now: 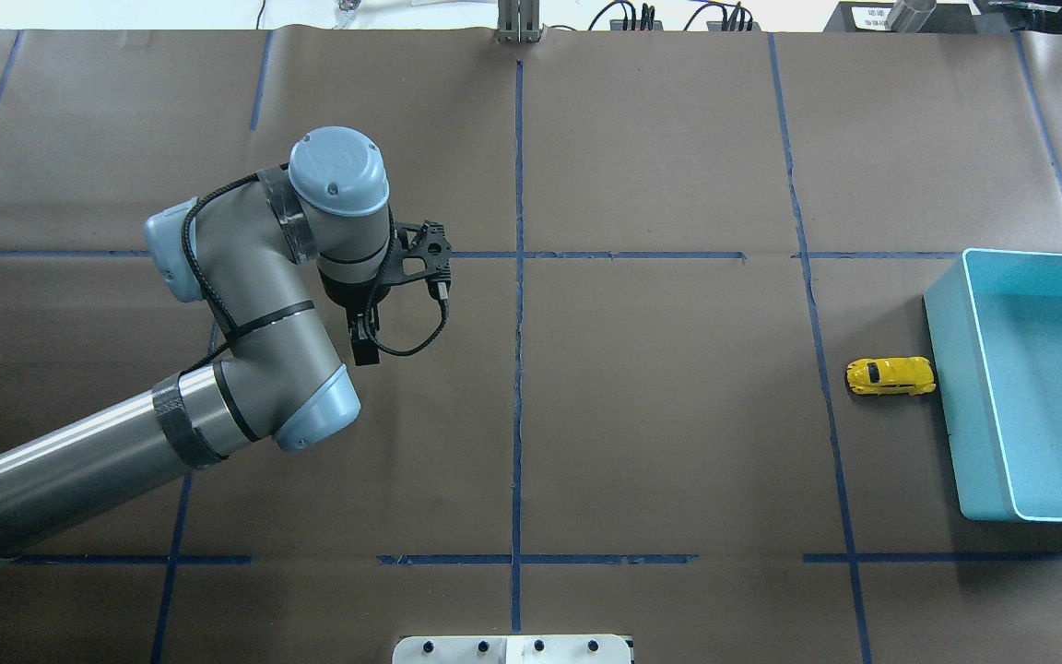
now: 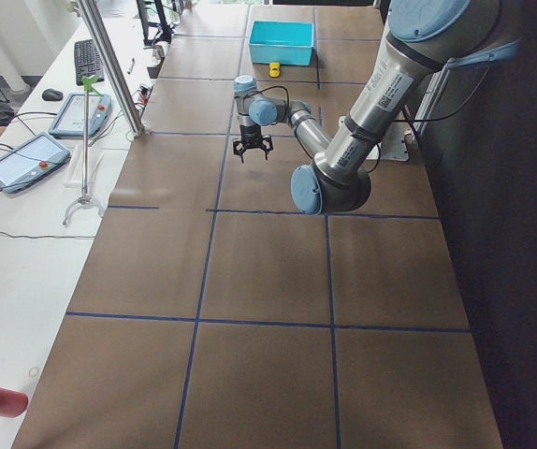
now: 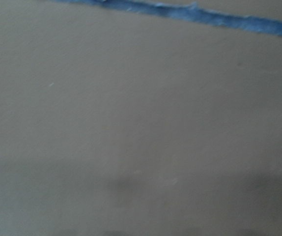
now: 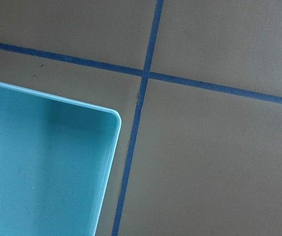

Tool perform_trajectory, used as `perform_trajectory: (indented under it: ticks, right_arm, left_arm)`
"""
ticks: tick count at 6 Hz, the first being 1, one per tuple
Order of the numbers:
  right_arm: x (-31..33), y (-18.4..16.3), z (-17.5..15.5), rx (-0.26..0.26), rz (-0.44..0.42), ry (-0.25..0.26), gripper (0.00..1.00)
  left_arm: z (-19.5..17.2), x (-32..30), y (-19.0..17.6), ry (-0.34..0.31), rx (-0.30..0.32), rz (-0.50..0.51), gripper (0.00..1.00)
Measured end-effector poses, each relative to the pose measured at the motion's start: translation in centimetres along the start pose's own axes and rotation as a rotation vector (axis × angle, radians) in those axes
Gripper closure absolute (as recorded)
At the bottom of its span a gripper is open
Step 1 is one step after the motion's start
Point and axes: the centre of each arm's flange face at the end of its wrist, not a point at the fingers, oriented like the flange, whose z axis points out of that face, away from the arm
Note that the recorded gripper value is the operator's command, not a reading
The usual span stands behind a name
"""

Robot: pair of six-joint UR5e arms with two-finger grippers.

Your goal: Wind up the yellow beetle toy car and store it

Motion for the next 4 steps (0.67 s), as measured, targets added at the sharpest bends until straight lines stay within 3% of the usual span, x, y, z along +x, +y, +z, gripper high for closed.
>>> perform_trajectory:
  ticks: [4]
  right_arm:
    - [-0.1,0.0,-0.1,0.001,-0.005,0.0,0.0]
  left_arm:
    - [-1.5,-8.0,12.2,-0.07,-0.03,-0.166,0.0]
